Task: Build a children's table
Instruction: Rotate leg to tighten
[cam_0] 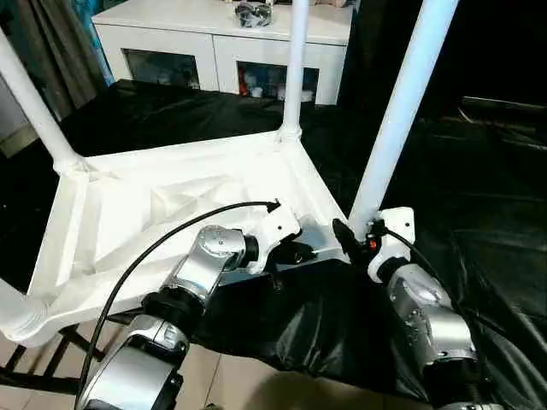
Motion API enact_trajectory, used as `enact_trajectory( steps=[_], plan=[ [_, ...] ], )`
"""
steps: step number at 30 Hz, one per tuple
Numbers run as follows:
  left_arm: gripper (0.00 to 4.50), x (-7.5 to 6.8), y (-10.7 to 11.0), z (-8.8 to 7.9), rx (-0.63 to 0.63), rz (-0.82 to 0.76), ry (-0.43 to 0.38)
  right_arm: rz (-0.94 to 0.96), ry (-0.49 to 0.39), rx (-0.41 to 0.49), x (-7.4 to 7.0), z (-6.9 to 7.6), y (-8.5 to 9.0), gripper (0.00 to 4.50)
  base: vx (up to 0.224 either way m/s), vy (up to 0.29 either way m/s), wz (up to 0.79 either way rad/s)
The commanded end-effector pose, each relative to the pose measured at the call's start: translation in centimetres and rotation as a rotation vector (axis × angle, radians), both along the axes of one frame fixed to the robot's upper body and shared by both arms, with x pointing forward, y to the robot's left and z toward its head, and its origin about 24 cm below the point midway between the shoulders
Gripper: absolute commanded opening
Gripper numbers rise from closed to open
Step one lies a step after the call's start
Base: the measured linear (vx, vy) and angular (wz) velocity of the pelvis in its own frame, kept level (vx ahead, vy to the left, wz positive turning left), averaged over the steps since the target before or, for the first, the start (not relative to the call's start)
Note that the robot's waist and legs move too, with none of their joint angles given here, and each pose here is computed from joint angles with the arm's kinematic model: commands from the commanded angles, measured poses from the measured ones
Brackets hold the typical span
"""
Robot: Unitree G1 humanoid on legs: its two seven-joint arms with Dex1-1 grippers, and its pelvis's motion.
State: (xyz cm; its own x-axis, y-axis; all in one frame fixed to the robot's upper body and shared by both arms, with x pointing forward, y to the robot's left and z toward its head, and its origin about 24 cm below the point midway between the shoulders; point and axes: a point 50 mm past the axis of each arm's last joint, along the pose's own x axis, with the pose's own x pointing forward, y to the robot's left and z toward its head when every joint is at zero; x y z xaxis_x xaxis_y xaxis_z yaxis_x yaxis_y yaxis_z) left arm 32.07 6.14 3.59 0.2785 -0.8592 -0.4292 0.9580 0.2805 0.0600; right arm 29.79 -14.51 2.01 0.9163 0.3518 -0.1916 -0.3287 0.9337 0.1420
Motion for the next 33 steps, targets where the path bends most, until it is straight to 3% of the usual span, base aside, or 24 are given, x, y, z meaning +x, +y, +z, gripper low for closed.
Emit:
enact_trajectory(
  steps=[1,5,11,12,13,15,17,18,21,28,31,33],
  plan=[
    [0.00,-1.2,-2.5,-0.8,0.011,-0.084,0.015,0.133,0.031,0.007,-0.6,-0.7,3.2,3.12,0.000,0.000,0.00],
    [0.00,-1.1,-1.7,-0.7,0.019,-0.092,0.002,0.160,0.008,0.021,-0.4,-0.3,2.4,3.42,0.000,0.000,0.00],
    [0.00,-0.9,-0.6,-0.8,0.042,-0.095,-0.002,0.310,-0.023,-0.040,-1.1,0.4,0.1,3.87,0.000,0.000,0.00],
    [0.00,-0.8,-0.4,-0.8,0.043,-0.090,-0.002,0.340,-0.028,-0.039,-1.5,0.8,-1.3,3.87,0.000,0.000,0.00],
    [0.00,-0.8,-0.4,-0.8,0.043,-0.090,-0.002,0.340,-0.028,-0.039,-1.5,0.8,-1.3,4.00,0.000,0.000,0.00],
    [0.00,-0.8,-0.2,-0.9,0.047,-0.090,-0.002,0.383,-0.028,-0.051,-2.2,1.4,-3.4,4.15,0.000,0.000,0.00],
    [0.00,-0.8,-0.1,-0.9,0.049,-0.090,-0.003,0.402,-0.025,-0.059,-2.5,1.6,-4.3,4.30,0.000,0.000,0.00],
    [0.00,-0.8,0.0,-1.0,0.049,-0.093,-0.001,0.431,-0.015,-0.084,-3.3,2.0,-6.0,4.39,0.000,0.000,0.00],
    [0.00,-0.9,0.2,-1.0,0.050,-0.102,0.001,0.455,0.002,-0.115,-4.3,2.5,-8.1,4.46,0.000,0.000,0.00],
    [0.00,-1.0,0.7,-1.1,0.067,-0.129,0.003,0.505,0.010,-0.117,-5.7,3.5,-9.5,4.46,0.000,0.000,0.00],
    [0.00,-1.0,0.8,-1.1,0.068,-0.139,0.004,0.510,-0.009,-0.111,-5.6,3.9,-9.2,4.46,0.000,0.000,0.00],
    [0.00,-1.1,0.8,-1.0,0.066,-0.167,0.010,0.485,-0.051,-0.136,-4.6,4.2,-8.4,4.46,0.000,0.000,0.00]
  ],
)
